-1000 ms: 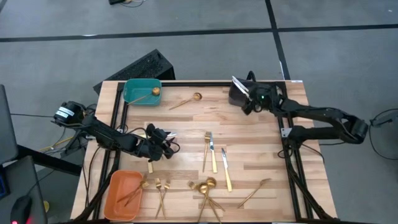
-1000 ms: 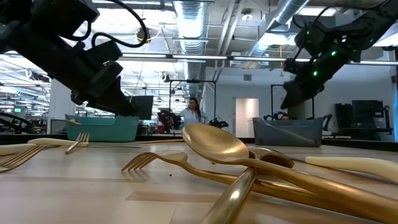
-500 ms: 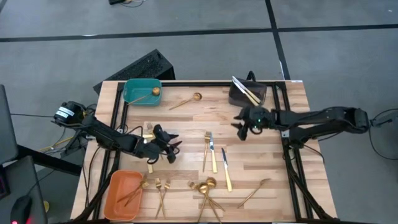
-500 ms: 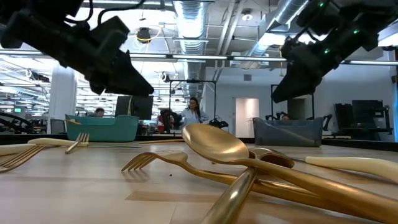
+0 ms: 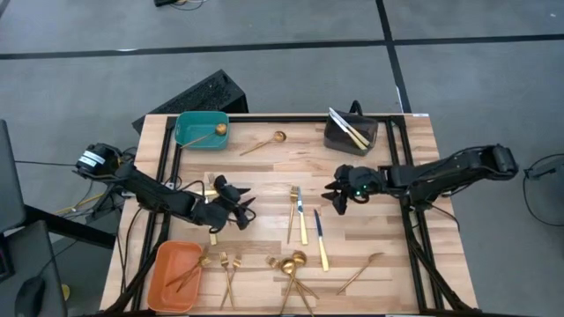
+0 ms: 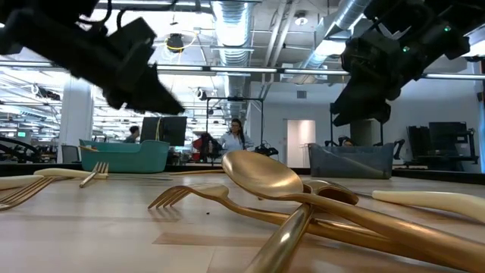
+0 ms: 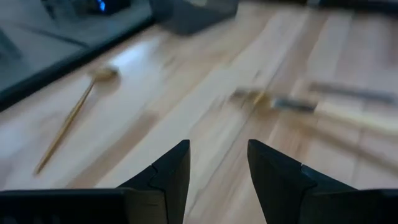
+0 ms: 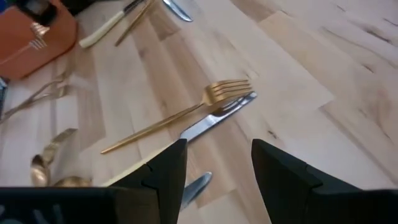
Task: Sort silverware by color (type)
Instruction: Put the fork into the orange bin
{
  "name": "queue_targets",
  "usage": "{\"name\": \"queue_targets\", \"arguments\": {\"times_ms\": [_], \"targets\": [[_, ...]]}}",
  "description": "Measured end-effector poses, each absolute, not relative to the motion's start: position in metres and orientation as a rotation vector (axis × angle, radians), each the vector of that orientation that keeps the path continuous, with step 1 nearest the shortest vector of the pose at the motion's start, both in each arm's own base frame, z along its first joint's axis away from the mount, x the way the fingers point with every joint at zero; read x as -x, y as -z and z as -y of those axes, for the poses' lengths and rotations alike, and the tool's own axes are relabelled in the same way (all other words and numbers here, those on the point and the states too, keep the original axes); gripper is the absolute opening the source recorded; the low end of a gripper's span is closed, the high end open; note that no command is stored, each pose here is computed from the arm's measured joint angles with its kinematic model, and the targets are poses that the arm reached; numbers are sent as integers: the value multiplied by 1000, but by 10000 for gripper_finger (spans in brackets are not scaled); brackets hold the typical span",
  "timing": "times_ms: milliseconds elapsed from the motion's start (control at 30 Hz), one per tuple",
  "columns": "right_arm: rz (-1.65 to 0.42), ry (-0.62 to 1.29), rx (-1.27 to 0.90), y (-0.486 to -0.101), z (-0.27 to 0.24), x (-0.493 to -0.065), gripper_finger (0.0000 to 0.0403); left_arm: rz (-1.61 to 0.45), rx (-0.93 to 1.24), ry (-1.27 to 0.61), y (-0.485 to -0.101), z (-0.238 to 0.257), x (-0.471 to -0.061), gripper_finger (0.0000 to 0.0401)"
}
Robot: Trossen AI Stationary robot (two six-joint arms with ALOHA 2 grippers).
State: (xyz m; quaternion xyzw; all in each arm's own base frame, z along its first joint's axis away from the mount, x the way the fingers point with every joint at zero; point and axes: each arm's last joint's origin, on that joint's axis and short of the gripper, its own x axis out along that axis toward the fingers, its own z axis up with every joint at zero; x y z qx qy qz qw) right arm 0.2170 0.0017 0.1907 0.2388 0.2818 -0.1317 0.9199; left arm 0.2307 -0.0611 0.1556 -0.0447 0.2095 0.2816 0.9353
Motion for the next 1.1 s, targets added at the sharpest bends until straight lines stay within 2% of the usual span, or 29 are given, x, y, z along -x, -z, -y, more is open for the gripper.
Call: {"name": "queue_targets", "arguments": {"times_ms": [267,400,567,700,833,1100], "targets": [[-529,395,-418,-190,-22,-213,204,-692,138,-543,-155,53,-209,142],[-490,456,-437,-186,-30,-210,204,-875,204,-581,-170,48,-191,120],[-448,469,-433,-187,-41,-208,204,-1088,320,-598,-168,42,-172,88],[-412,459,-429,-190,-47,-208,204,-1058,416,-689,-161,40,-168,72],[-403,452,-426,-191,-50,-207,204,-970,482,-752,-155,39,-169,75],[-414,448,-418,-190,-51,-206,204,-845,611,-945,-144,37,-171,137]]}}
